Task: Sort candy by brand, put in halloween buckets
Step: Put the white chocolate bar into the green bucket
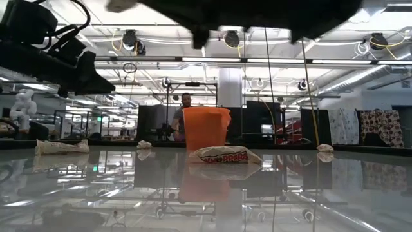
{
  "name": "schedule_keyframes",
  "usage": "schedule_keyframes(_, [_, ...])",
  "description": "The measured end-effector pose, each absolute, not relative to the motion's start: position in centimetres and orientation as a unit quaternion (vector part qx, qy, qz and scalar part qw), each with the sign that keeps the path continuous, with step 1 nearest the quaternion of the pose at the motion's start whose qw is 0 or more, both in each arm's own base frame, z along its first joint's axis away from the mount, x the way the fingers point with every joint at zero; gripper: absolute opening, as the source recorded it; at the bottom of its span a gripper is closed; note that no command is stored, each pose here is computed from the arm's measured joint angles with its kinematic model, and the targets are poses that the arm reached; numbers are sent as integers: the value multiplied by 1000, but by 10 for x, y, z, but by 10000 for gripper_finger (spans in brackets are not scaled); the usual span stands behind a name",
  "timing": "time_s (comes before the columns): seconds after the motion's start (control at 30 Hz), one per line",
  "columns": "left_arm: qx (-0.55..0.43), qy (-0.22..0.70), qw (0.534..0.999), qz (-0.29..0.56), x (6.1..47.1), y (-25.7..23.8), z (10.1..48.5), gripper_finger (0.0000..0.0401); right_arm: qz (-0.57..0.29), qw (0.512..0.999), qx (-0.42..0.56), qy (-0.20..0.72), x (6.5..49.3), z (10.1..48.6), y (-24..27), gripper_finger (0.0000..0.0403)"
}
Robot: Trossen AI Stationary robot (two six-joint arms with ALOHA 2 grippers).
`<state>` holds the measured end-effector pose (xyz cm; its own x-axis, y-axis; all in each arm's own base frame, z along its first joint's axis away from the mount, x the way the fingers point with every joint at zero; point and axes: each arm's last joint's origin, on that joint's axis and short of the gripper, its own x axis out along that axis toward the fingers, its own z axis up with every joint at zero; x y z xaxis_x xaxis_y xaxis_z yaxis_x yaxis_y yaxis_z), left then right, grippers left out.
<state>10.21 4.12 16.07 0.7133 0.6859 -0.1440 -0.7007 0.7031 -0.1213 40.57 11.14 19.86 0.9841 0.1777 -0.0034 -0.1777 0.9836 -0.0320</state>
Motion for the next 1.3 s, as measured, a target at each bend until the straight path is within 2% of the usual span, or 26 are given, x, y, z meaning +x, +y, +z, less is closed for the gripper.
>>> schedule_keyframes(0.1, [-84, 46, 922, 376, 102, 41, 160, 118, 91, 995, -30, 10, 431, 205, 116, 0])
schedule_keyframes(0.43, [-84, 51, 921, 376, 103, 41, 159, 118, 176, 984, -34, 0, 494, 217, 135, 0])
schedule_keyframes(0.67, [-96, 47, 920, 377, 103, 41, 159, 118, 219, 975, -31, -27, 530, 203, 147, 0])
schedule_keyframes(0.87, [-108, 43, 919, 377, 103, 41, 159, 118, 220, 973, -24, -60, 563, 194, 155, 0])
schedule_keyframes(1.07, [-108, 43, 919, 377, 103, 41, 159, 118, 210, 977, -6, -46, 584, 188, 148, 0])
schedule_keyframes(1.3, [-109, 43, 919, 377, 103, 41, 159, 118, 209, 977, -5, -34, 587, 177, 146, 0])
